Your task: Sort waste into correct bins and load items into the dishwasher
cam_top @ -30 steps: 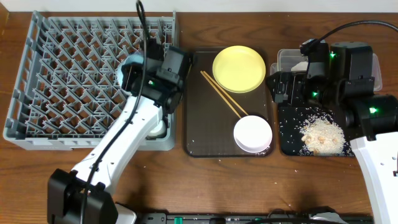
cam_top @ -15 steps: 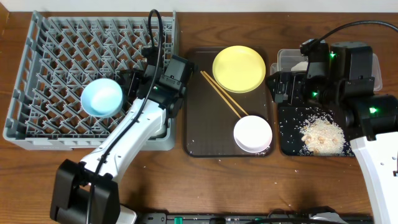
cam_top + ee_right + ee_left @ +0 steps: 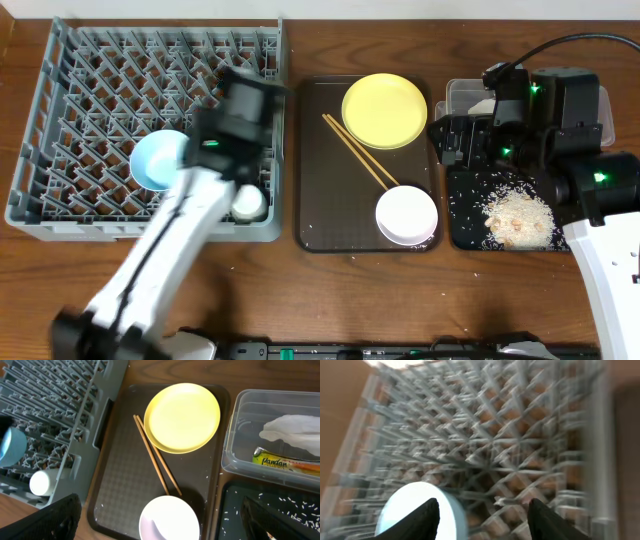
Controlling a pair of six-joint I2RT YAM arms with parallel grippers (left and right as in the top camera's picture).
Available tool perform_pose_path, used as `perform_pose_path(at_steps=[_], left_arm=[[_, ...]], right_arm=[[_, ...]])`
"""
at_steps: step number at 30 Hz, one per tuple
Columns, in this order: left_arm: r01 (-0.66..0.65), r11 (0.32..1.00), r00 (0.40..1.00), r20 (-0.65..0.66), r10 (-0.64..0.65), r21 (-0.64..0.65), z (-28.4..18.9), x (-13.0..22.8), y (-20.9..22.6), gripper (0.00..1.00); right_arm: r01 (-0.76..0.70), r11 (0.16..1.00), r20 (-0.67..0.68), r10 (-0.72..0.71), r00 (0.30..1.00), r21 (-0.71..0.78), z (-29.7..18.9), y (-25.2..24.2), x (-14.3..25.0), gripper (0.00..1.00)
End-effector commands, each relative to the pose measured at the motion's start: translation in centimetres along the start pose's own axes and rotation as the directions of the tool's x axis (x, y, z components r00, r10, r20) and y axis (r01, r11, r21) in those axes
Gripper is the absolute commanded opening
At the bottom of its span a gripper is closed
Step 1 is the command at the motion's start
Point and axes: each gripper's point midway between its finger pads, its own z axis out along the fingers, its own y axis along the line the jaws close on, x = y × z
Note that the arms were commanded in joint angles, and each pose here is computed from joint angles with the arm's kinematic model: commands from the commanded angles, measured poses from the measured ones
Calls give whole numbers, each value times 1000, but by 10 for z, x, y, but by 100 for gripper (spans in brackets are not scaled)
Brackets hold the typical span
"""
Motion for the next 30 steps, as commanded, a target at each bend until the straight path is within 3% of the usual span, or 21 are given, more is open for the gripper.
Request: perform_pose_path(at_steps=[1,4,10,20,25,30], left_arm=[[197,934,980,-25,-199,297,-28,-16,-2,58],[305,890,952,-136,-275,340,-25,2,26,59],[470,850,866,-310,-392,239,3,44,79,59],[567,815,786,-378,-490,122,33,69,115,59],[623,765,761,-356,-543,163,14,59,124,59],[673,732,714,-351,-606,105,-3,70,144,59]], right_arm=[[-10,1000,6,10,1000,5,-1,-1,-2,99],[-10,1000,6,10,1000,5,-1,-1,-2,99],[-10,1000,6,10,1000,5,-1,-1,-2,99],[-10,1000,6,10,1000,5,-1,-1,-2,99],[-10,1000,6,10,1000,5,-1,-1,-2,99],[-10,1000,6,10,1000,5,-1,-1,-2,99]])
